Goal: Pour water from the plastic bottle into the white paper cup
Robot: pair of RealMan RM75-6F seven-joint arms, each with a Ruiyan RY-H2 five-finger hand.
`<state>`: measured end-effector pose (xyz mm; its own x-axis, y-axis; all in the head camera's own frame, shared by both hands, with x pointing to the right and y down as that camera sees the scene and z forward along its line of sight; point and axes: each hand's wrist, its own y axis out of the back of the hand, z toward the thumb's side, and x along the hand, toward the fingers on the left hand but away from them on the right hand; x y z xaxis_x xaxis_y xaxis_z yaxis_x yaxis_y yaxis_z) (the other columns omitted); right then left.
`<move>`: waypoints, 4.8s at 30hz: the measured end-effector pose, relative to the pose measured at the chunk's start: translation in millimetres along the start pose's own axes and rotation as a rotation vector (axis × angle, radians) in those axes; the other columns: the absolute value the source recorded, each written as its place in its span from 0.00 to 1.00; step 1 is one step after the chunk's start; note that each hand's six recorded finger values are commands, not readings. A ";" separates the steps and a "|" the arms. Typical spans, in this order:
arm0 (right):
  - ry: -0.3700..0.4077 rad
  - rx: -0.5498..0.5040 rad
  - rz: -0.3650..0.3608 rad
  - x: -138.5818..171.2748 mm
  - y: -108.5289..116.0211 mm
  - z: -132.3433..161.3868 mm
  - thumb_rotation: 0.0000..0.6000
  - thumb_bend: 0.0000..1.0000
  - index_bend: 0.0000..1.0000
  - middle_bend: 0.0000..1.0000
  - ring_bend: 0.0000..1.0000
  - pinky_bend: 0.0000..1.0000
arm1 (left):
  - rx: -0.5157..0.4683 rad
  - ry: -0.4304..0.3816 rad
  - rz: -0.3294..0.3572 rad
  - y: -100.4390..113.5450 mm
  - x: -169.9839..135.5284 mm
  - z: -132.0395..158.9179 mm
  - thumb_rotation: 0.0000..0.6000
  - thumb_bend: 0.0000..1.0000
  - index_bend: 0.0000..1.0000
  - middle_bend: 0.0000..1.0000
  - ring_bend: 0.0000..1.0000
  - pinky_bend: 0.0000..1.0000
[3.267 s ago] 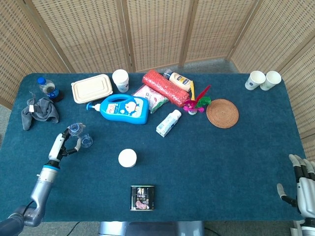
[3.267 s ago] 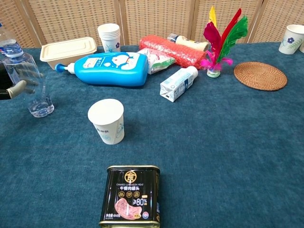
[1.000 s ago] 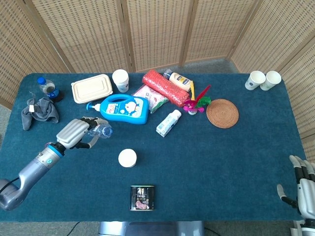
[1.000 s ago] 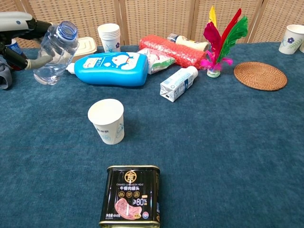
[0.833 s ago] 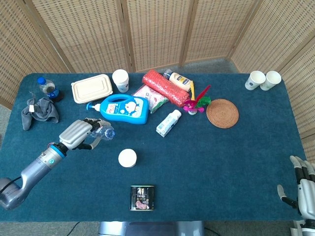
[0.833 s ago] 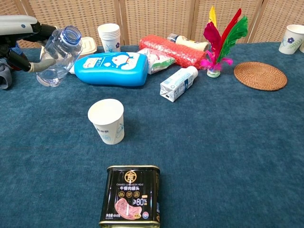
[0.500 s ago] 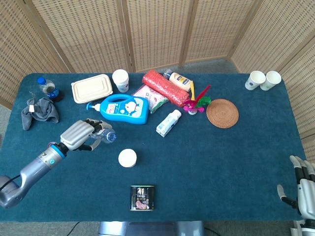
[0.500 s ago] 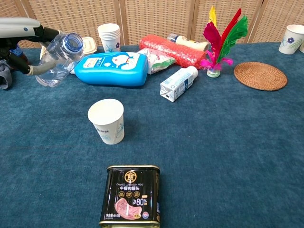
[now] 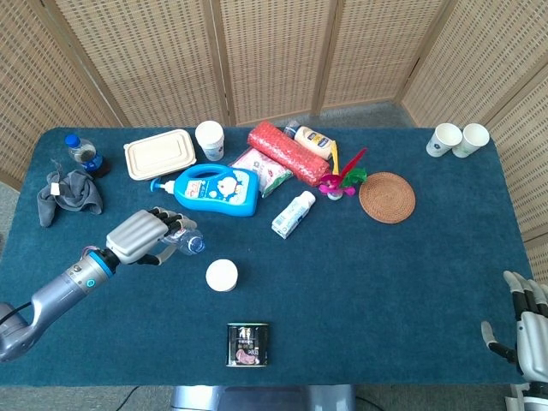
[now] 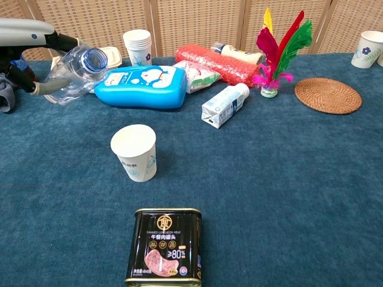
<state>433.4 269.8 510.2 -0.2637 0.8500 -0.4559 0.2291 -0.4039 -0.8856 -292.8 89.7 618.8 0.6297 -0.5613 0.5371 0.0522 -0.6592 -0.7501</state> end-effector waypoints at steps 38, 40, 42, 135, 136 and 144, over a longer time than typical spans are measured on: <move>-0.011 -0.031 -0.003 -0.8 -5.6 -5.7 0.98 0.40 0.00 0.09 0.00 0.00 | 0.279 -0.048 -0.098 4.0 16.7 18.0 1.00 0.69 0.30 0.29 0.33 0.45; -0.013 -0.033 -0.004 -0.7 -5.4 -6.2 0.99 0.40 0.00 0.09 0.00 0.00 | 0.287 -0.058 -0.103 3.9 18.6 21.1 1.00 0.69 0.30 0.29 0.33 0.45; -0.015 -0.035 -0.004 -0.7 -5.8 -6.7 0.99 0.40 0.00 0.09 0.00 0.00 | 0.291 -0.062 -0.104 4.5 19.6 22.3 1.00 0.69 0.30 0.29 0.33 0.45; -0.047 -0.091 0.000 0.8 -18.9 -21.3 0.99 0.40 0.00 0.09 0.00 0.00 | 0.860 -0.230 -0.209 19.8 50.1 59.6 1.00 0.69 0.31 0.29 0.33 0.44; -0.047 -0.090 0.000 0.8 -18.8 -21.4 0.99 0.40 0.00 0.09 0.00 0.00 | 0.861 -0.231 -0.209 19.7 49.9 59.8 1.00 0.69 0.31 0.29 0.33 0.44; -0.044 -0.088 0.000 0.9 -18.2 -19.7 0.99 0.40 0.00 0.09 0.00 0.00 | 0.802 -0.208 -0.197 18.7 47.3 57.2 1.00 0.69 0.31 0.29 0.33 0.44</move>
<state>447.4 284.6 527.7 -0.3041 0.8337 -0.4609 0.3100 -0.3709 -0.8754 -217.7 79.4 608.1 0.6768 -0.3183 0.6638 0.6600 -0.1373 -0.7386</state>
